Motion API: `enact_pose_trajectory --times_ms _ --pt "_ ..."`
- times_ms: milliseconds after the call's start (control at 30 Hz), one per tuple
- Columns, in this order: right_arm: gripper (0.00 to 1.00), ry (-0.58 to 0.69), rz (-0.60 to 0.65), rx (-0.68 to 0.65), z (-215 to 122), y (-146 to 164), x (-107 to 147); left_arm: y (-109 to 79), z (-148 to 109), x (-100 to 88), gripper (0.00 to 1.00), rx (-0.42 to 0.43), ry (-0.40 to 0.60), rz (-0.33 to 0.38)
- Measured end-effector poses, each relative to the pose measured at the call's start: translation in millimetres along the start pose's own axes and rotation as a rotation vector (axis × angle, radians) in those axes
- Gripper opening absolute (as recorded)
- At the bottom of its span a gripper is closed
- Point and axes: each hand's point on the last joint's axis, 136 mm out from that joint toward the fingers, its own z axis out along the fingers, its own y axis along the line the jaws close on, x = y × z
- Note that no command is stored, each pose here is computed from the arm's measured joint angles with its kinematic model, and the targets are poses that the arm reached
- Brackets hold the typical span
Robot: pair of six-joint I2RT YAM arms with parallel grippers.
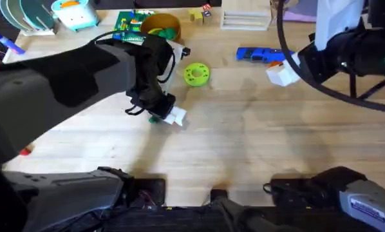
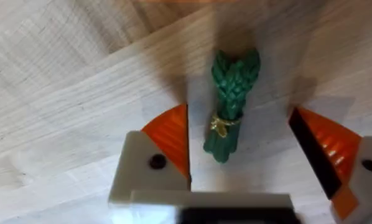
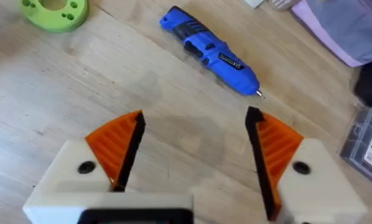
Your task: Pick up the gripper from the table and insert it into the empty holder that is missing its gripper. Then pick up a screw, insert it into the mounting hole, and use the screwdriver to tighten it. Finally, clean up the table by picking up the vegetable and placing it into the bucket.
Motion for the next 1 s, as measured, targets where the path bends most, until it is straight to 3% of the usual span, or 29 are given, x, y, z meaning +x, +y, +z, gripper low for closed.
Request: enact_pose_trajectory --times_ms 100,233,367,533,633,767,1000 --pt "0.991 0.000 0.000 0.000 0.0 0.0 0.0 -0.1 0.1 0.2 0.881 0.000 0.001 0.000" --pt "0.991 0.000 0.000 0.000 0.1 0.0 0.1 -0.2 0.0 0.2 0.603 0.001 0.001 0.005" --pt "0.992 -0.001 0.000 0.000 -0.1 -0.1 -0.1 0.2 0.0 0.1 0.052 0.001 0.000 0.018" --pt "0.991 0.000 0.000 0.000 0.1 0.0 0.1 -0.1 -5.1 2.7 0.023 0.005 0.020 0.027" --pt "0.991 0.000 0.000 0.000 0.1 0.1 0.1 1.3 -19.8 -10.4 0.023 0.001 -0.009 0.028" --pt "0.991 0.000 0.000 0.000 0.0 0.0 0.0 8.8 -65.1 -54.8 0.023 -0.020 -0.158 0.019" --pt "0.991 0.000 0.000 0.000 0.1 0.1 0.1 46.3 -194.0 -157.3 0.022 -0.106 -0.667 -0.032"
